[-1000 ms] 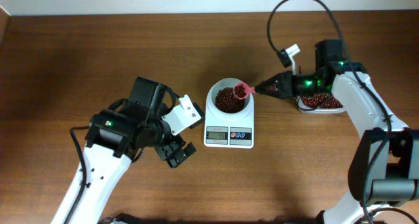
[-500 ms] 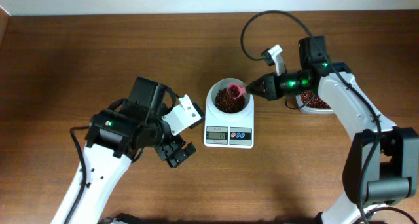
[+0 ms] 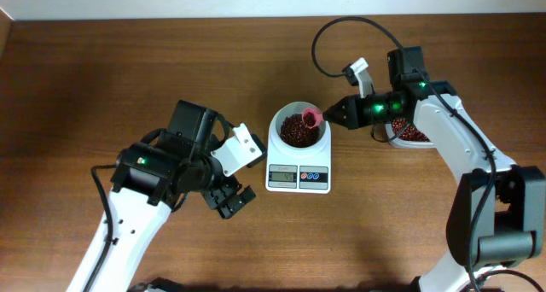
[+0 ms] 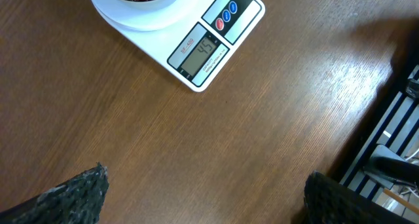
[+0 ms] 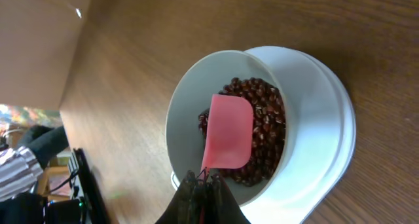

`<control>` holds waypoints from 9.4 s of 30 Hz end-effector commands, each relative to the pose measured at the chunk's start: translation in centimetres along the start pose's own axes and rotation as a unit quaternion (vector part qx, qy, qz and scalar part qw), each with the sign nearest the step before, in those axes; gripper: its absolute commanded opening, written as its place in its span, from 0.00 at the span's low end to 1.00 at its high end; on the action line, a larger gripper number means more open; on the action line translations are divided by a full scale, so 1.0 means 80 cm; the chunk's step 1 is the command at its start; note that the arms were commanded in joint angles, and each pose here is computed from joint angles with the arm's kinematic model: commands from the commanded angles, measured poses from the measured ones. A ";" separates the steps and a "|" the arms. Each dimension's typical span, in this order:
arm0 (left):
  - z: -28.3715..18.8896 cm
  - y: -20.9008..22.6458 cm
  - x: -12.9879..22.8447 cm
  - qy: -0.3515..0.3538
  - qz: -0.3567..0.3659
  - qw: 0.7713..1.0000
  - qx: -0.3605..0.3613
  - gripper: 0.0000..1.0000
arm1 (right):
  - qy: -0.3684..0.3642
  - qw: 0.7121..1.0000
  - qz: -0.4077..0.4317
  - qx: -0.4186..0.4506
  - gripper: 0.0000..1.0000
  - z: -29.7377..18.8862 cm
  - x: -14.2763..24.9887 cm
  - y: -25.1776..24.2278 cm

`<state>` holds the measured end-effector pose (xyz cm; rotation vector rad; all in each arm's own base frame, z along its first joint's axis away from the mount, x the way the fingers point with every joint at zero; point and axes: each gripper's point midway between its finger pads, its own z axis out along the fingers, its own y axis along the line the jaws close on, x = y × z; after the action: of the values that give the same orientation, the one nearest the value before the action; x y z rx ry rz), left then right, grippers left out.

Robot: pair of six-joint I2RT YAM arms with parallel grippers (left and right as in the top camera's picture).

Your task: Scoop and weigh 50g on scale

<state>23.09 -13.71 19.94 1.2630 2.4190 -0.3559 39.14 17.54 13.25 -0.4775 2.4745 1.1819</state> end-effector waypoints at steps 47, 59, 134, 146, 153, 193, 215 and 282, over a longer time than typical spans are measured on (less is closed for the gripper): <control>-0.001 -0.001 -0.001 -0.005 0.007 1.000 0.002 0.99 | -0.016 0.999 -0.042 -0.029 0.04 -0.005 -0.010 0.024; -0.001 -0.001 -0.001 -0.005 0.007 1.000 0.002 0.99 | -0.016 0.999 -0.037 -0.015 0.04 -0.005 -0.011 0.018; -0.001 -0.001 -0.001 -0.005 0.007 1.000 0.002 0.99 | -0.011 0.999 -0.028 -0.021 0.04 -0.003 -0.007 0.020; -0.001 -0.001 -0.001 -0.005 0.007 1.000 0.002 0.99 | -0.025 0.990 -0.094 -0.100 0.04 -0.008 -0.011 0.054; -0.001 -0.001 -0.001 -0.005 0.007 1.000 0.002 0.99 | -0.014 0.998 -0.043 -0.051 0.04 -0.004 -0.008 0.032; -0.001 -0.001 -0.001 -0.005 0.007 1.000 0.002 0.99 | -0.028 0.989 -0.035 -0.138 0.04 -0.017 -0.013 0.063; -0.001 -0.001 -0.001 -0.005 0.007 1.000 0.002 0.99 | -0.179 0.967 0.172 -0.051 0.04 -0.225 0.030 -0.102; -0.001 -0.001 -0.001 -0.005 0.007 1.000 0.002 0.99 | -0.322 0.795 0.084 0.506 0.04 -0.434 0.164 0.152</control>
<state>23.07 -13.70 19.94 1.2631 2.4198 -0.3561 17.36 -5.01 35.56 0.3240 2.1446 -0.1530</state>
